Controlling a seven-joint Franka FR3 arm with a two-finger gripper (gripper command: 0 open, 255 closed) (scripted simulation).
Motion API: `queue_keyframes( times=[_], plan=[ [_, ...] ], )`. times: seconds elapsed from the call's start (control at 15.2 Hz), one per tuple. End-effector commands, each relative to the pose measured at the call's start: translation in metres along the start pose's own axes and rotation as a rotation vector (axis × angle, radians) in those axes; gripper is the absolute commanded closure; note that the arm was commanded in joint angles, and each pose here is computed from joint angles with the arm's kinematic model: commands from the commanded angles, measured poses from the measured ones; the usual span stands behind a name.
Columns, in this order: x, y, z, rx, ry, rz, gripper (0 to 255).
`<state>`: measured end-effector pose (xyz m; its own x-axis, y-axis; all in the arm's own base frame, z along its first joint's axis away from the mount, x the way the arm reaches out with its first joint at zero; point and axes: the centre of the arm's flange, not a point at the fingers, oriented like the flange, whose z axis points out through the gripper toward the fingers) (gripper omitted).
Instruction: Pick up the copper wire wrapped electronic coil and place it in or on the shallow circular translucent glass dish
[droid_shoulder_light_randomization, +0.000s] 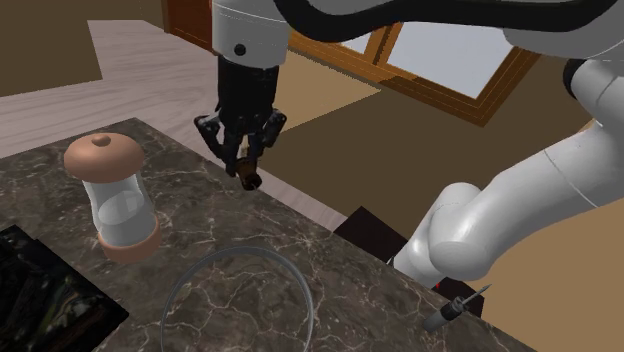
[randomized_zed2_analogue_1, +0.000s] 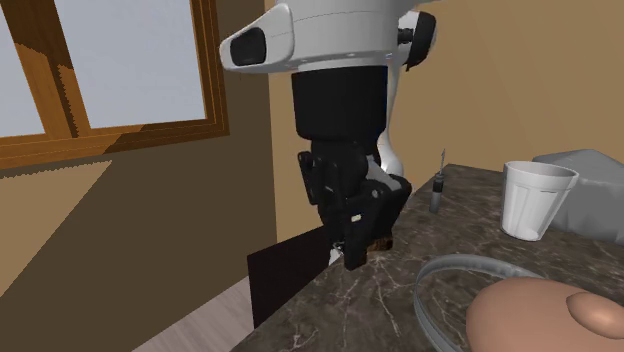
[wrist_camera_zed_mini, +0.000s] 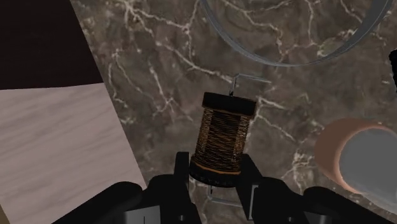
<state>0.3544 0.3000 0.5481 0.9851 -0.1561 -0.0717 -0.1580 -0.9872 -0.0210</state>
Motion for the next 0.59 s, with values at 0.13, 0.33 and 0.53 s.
queue_keyframes(
  times=[0.13, 0.33, 0.53],
  plan=[
    [-0.048, -0.025, 0.004, 0.0, 0.0, 0.001, 255],
    [-0.084, -0.042, 0.007, 0.0, 0.0, 0.001, 255],
    [-0.119, -0.06, 0.01, 0.0, 0.0, 0.001, 255]
  ],
)
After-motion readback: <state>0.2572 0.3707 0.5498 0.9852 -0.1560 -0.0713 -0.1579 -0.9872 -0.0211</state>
